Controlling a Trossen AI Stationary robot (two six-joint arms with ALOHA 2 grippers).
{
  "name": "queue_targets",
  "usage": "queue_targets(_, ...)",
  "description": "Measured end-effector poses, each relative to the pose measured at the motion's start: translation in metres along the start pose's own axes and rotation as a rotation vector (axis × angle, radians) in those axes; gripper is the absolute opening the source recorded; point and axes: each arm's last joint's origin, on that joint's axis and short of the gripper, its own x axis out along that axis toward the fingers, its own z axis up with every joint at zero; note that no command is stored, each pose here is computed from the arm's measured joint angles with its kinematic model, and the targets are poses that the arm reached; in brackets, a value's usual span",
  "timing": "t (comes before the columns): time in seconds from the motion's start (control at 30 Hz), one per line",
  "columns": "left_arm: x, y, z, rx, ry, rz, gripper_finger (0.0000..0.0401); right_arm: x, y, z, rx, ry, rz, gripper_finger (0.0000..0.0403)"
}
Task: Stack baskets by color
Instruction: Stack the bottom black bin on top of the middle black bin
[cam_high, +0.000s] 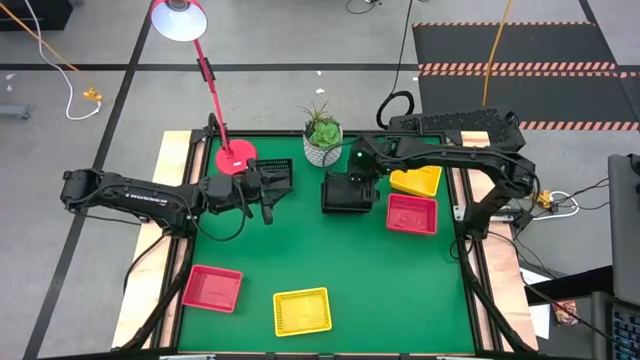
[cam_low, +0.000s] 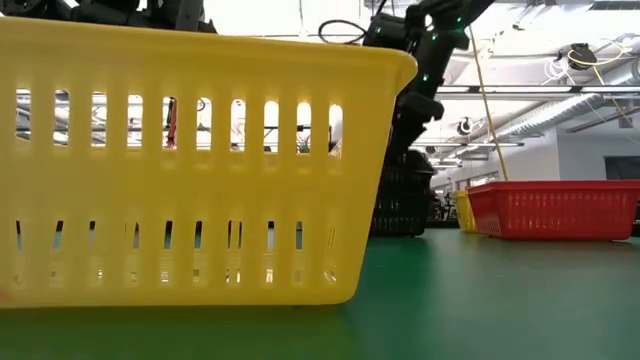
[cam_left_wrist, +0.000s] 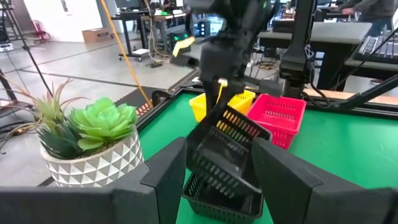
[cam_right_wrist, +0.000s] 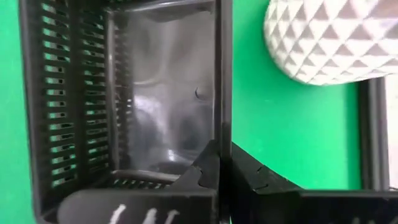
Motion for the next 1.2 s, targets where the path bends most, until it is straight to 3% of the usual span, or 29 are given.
queue_targets(0.13,0.0,0.0,-0.001,0.002,0.006,0.0,0.0186,0.018,0.002,-0.003,-0.021,0.075,0.027,0.0)
queue_targets(0.3,0.0,0.0,-0.002,-0.007,0.023,-0.009,0.0186,0.025,0.001,0.0,-0.013,0.061,0.023,0.0023)
queue_targets(0.5,0.0,-0.009,0.005,-0.131,0.054,-0.096,0.0186,-0.002,-0.002,0.006,-0.011,-0.071,-0.029,0.0093)
queue_targets(0.63,-0.003,-0.024,0.022,-0.115,0.218,-0.144,0.0186,-0.031,-0.002,0.008,0.02,-0.172,-0.06,0.0141)
queue_targets(0.87,-0.005,-0.028,0.034,-0.004,0.478,0.057,0.0186,-0.064,0.029,0.011,0.043,-0.254,-0.015,0.0185)
queue_targets(1.03,-0.002,-0.005,0.007,-0.038,0.701,0.177,0.0186,-0.063,0.062,0.014,-0.018,-0.251,0.041,0.0187)
queue_targets(1.2,0.005,0.006,-0.007,-0.076,0.695,0.22,0.0186,-0.04,0.063,0.008,-0.107,-0.206,-0.121,0.0176)
